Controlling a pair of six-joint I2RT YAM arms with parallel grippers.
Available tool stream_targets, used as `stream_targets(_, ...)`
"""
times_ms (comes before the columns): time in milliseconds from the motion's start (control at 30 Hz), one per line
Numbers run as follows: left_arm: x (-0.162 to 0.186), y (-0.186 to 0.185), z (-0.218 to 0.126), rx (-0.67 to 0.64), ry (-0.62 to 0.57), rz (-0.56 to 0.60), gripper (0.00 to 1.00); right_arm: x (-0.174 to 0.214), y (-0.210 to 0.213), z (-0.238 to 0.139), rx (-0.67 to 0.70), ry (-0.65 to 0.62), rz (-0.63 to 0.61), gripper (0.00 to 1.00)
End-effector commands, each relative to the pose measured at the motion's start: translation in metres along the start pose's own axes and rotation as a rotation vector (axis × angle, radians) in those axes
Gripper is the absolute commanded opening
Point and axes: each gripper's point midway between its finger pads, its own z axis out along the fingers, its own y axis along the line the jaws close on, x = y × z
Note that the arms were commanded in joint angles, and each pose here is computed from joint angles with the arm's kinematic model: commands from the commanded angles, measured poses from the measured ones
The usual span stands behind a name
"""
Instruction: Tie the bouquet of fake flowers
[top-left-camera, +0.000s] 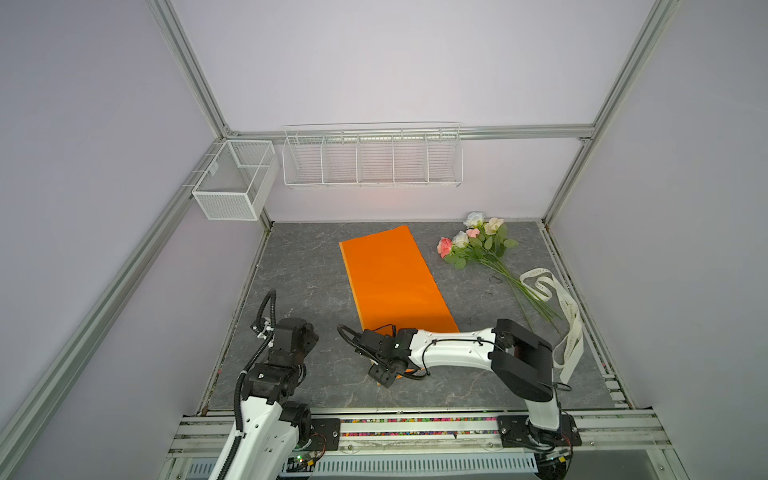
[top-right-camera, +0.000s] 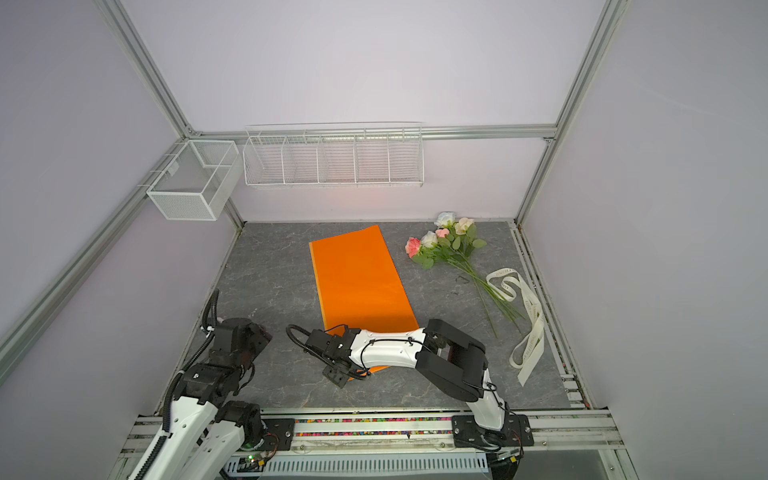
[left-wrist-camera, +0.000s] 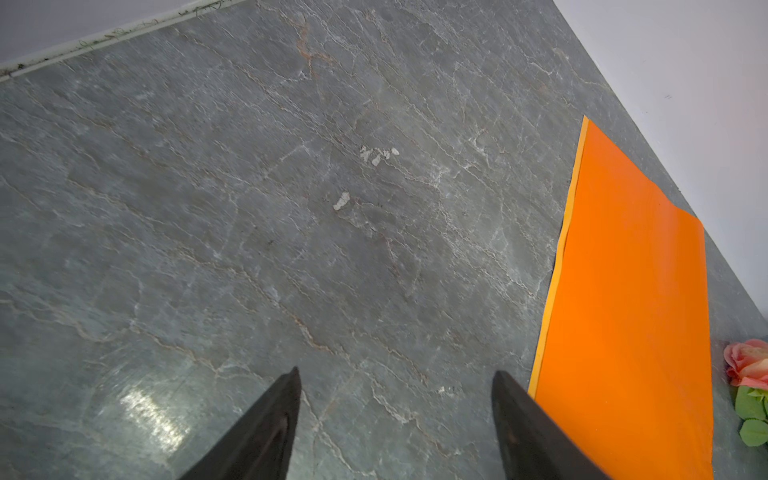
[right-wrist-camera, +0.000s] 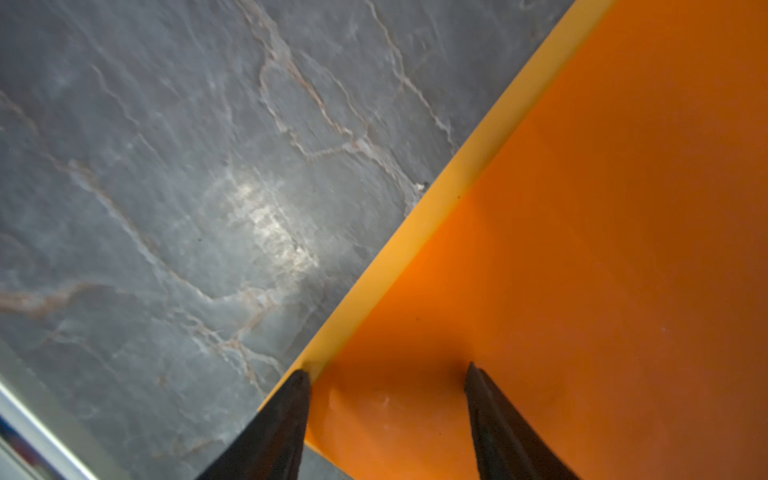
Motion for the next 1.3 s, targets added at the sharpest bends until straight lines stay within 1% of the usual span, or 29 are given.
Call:
stream_targets(0,-0.005,0.006,-0.003,-0.029,-0.023,-0.004,0.73,0.01,-0.005,0.007,0.046,0.047,0.003,0.6)
stream_targets(67,-0.003,0.006,-0.003,-0.026,-0.016,-0.003,0.73,0.014,-0.005,0.013,0.051,0.066,0.004,0.57)
stream_targets(167,-0.004,0.004,-0.003,-0.018,-0.015,-0.004,0.73,0.019,-0.006,0.018,0.057,0.082,0.015,0.5)
stream_targets(233,-0.004,0.002,-0.003,-0.01,-0.017,-0.006,0.73,0.019,-0.006,0.019,0.052,0.078,0.021,0.43)
stream_targets(300,-0.004,0.0,-0.003,-0.002,-0.013,-0.001,0.73,0.018,-0.005,0.018,0.039,0.072,0.027,0.32)
stream_targets(367,-0.004,-0.003,-0.002,0.009,-0.007,0.001,0.73,0.016,-0.006,0.018,0.032,0.067,0.04,0.24)
stream_targets(467,-0.002,-0.007,0.0,0.022,0.01,0.007,0.73,0.016,-0.008,0.018,0.014,0.065,0.063,0.17)
stream_targets(500,-0.001,-0.009,0.0,0.023,0.014,0.009,0.73,0.016,-0.009,0.017,0.005,0.064,0.07,0.18)
stream_targets(567,0.0,-0.009,0.001,0.022,0.022,0.011,0.73,0.011,-0.006,0.01,-0.014,0.045,0.071,0.25)
stream_targets(600,0.0,-0.01,0.001,0.022,0.026,0.012,0.73,0.008,-0.004,0.005,-0.027,0.031,0.074,0.31)
stream_targets(633,0.0,-0.01,0.001,0.02,0.026,0.012,0.73,0.005,0.0,0.0,-0.044,0.019,0.074,0.38)
stream_targets(667,0.0,-0.01,0.001,0.019,0.025,0.011,0.73,0.002,0.002,-0.005,-0.059,0.006,0.075,0.5)
stream_targets(700,-0.001,-0.009,0.001,0.016,0.023,0.01,0.73,0.001,0.006,-0.009,-0.067,-0.001,0.069,0.56)
stream_targets(767,-0.002,-0.009,0.001,0.016,0.017,0.01,0.74,-0.001,0.01,-0.014,-0.064,-0.012,0.057,0.64)
stream_targets(867,-0.003,-0.009,0.001,0.015,0.011,0.007,0.74,0.002,0.008,-0.012,-0.019,0.002,0.049,0.68)
stream_targets(1067,-0.003,-0.01,0.0,0.021,0.014,0.012,0.74,0.011,0.0,-0.01,0.075,0.04,0.019,0.7)
stream_targets(1133,-0.003,-0.01,0.0,0.019,0.014,0.014,0.74,0.015,0.0,-0.007,0.075,0.049,0.018,0.71)
stream_targets(1200,-0.002,-0.009,0.001,0.018,0.014,0.011,0.74,0.02,0.002,-0.001,0.067,0.065,0.018,0.68)
stream_targets(1267,-0.002,-0.01,0.001,0.021,0.014,0.011,0.74,0.025,0.002,0.003,0.062,0.078,0.023,0.63)
